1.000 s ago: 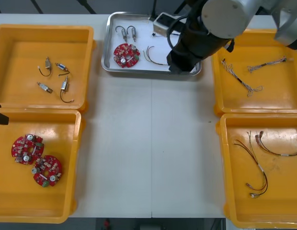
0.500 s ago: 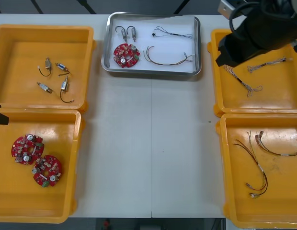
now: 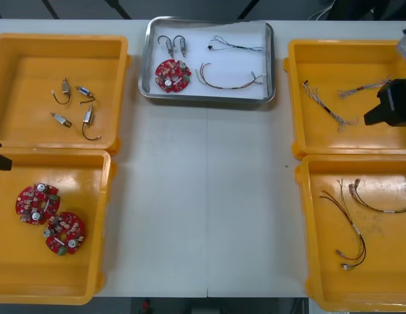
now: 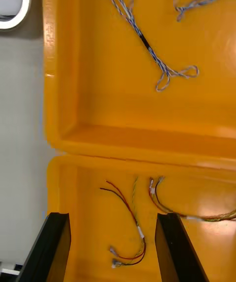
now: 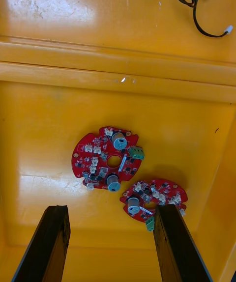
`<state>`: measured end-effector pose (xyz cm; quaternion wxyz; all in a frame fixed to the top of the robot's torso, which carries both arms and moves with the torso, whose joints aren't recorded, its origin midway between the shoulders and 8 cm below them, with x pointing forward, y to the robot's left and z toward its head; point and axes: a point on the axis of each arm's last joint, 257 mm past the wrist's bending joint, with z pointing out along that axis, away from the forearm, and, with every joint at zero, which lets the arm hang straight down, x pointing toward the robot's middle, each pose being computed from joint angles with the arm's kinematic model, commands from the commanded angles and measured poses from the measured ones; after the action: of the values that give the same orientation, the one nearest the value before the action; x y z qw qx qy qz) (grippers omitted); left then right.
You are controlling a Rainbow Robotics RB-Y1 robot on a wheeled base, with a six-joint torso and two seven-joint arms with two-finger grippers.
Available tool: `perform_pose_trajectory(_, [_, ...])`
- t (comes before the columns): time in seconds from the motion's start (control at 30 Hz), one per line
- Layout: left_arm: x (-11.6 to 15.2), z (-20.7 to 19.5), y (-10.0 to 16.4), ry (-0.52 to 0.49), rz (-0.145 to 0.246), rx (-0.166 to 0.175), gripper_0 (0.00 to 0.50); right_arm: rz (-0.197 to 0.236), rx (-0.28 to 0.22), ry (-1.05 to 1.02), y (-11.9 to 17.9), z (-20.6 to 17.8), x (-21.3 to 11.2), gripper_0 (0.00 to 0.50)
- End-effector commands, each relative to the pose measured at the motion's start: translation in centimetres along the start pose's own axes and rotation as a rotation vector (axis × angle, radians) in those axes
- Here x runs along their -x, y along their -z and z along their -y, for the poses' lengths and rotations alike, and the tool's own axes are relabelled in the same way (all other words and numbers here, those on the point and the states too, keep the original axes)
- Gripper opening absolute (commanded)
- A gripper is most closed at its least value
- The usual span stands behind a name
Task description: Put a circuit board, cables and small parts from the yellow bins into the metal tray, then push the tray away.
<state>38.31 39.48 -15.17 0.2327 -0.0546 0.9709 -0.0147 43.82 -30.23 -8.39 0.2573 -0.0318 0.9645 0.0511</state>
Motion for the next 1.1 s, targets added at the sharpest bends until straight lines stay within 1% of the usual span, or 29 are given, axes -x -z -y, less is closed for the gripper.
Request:
perform_pose_trajectory(0.03, [0.8,-0.9,1.2,-0.068,0.022,0.045,0.5,0.02,-0.01,-0.108,2.5,3.4,-1.1,0.5])
perform_pose_trajectory(0.1, [0.8,-0.9,1.2,-0.068,0.022,0.045,0.5,0.02,-0.004,-0.138,2.8,4.3,-1.7,0.5])
perform_pose_trajectory(0.23, [0.8,-0.9,1.2,-0.068,0.022,0.045,0.5,0.012,-0.012,-0.166,2.8,5.4,-2.7,0.5])
perform_pose_trajectory(0.4, [0.8,-0.9,1.2,-0.068,0.022,0.045,0.5,-0.014,-0.041,-0.183,2.0,6.8,-4.3,0.5])
perform_pose_trajectory(0.73, [0.8,-0.9,1.2,-0.068,0.022,0.045,0.5,-0.061,-0.071,-0.169,0.1,8.0,-7.0,0.5])
perform_pose_trajectory(0.97, [0.8,-0.9,1.2,-0.068,0.022,0.045,0.5,-0.038,-0.067,-0.157,-2.0,8.1,-8.2,0.5])
perform_pose_trajectory(1.1, [0.8,-0.9,1.2,-0.068,0.022,0.045,0.5,-0.05,-0.078,-0.125,-2.8,8.1,-8.7,0.5])
